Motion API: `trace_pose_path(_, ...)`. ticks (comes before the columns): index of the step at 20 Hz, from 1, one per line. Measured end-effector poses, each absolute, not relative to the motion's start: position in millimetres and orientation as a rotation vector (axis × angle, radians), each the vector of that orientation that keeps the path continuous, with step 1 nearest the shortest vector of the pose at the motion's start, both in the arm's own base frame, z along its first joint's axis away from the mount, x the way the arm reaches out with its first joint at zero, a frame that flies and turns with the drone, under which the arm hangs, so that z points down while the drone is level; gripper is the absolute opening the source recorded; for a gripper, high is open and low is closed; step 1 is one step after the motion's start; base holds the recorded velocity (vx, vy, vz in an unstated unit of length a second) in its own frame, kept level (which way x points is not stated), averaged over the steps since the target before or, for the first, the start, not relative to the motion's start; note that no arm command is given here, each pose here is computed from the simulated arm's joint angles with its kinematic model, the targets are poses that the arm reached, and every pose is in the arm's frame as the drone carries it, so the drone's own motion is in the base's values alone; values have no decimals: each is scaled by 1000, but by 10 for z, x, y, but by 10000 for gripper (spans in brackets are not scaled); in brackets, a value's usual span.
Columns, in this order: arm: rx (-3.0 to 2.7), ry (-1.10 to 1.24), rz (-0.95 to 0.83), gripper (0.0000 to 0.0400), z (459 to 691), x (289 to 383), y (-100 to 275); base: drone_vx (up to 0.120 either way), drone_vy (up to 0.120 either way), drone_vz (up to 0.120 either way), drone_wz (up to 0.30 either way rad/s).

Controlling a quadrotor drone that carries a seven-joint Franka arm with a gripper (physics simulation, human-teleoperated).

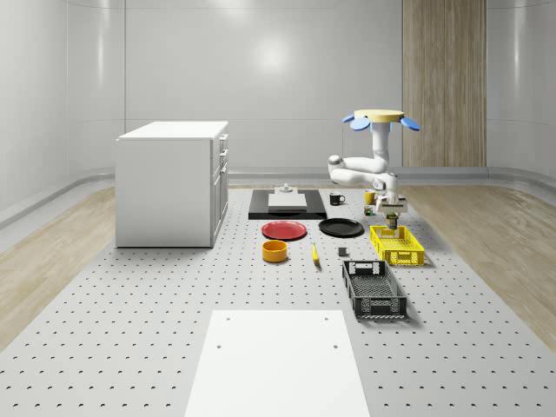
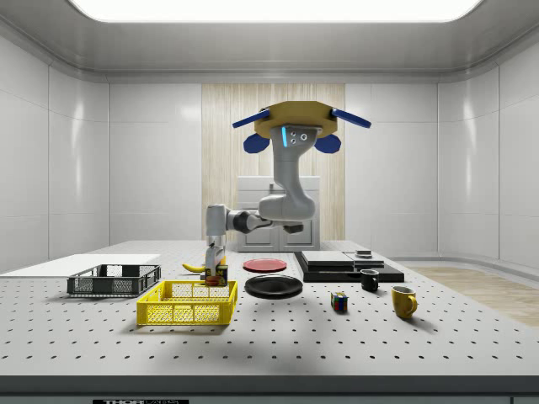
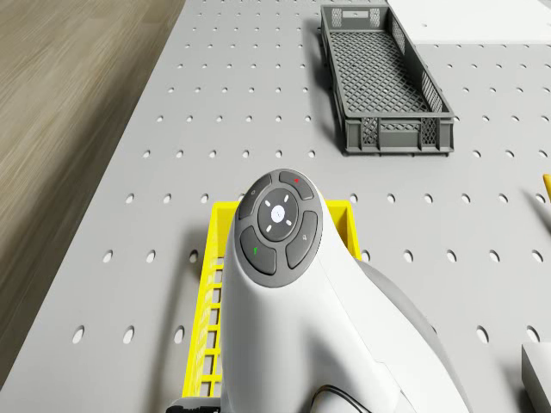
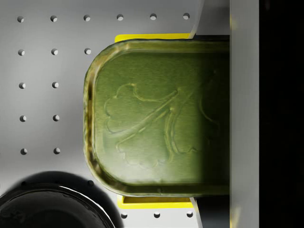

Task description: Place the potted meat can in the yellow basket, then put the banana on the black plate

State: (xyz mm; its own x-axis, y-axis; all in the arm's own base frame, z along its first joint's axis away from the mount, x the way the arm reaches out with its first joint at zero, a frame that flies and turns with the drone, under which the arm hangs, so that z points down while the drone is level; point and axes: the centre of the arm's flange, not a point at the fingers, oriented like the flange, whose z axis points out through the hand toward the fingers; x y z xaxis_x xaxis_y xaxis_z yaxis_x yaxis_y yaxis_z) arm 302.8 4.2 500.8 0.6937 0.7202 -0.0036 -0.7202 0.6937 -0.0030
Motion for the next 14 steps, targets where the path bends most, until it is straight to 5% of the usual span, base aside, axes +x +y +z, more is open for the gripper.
trace_pose_path(9,-4,2,804,286,5008,3028,42,120,0,-53,0)
trace_pose_path(14,-4,2,804,285,5110,3028,42,16,0,0,0)
